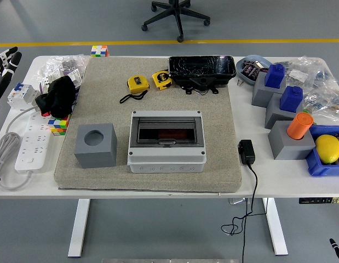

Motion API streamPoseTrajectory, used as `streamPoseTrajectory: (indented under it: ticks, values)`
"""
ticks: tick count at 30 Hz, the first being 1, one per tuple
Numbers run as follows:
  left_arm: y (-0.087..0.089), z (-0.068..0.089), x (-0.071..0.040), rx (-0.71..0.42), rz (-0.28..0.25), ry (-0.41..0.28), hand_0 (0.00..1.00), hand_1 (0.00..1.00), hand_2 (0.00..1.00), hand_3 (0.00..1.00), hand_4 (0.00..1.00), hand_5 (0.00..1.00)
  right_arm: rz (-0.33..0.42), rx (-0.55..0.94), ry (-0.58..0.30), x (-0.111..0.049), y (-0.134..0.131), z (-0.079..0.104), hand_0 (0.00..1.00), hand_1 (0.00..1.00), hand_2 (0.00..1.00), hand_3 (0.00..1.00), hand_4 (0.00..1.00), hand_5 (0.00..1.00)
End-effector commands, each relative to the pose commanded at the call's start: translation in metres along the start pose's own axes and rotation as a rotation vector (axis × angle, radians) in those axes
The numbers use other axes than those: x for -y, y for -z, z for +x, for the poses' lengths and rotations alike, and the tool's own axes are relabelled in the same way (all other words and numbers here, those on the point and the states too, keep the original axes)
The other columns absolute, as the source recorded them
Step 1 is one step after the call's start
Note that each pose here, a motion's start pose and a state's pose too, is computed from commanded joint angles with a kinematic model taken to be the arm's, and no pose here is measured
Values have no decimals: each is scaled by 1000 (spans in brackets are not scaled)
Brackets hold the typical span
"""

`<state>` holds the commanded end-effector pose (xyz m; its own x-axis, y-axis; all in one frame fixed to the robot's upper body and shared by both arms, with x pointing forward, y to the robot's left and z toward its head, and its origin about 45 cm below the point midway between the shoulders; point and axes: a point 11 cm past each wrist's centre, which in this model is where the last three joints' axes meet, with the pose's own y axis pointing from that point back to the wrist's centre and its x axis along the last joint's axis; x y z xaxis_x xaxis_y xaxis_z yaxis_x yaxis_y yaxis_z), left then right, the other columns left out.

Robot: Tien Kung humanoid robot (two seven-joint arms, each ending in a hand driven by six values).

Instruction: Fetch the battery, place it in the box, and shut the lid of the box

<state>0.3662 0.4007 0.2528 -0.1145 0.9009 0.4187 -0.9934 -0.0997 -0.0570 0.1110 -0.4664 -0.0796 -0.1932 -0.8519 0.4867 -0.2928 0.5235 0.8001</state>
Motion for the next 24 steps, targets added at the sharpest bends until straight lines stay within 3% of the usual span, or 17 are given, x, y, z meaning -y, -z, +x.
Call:
streamPoseTrajectory:
  ticks: [24]
  values:
    - [-2, -5, 1, 4, -13, 6, 948, 949, 897, 914, 998, 998, -6, 6, -5, 0, -1, 2, 883, 885, 847, 879, 998, 998]
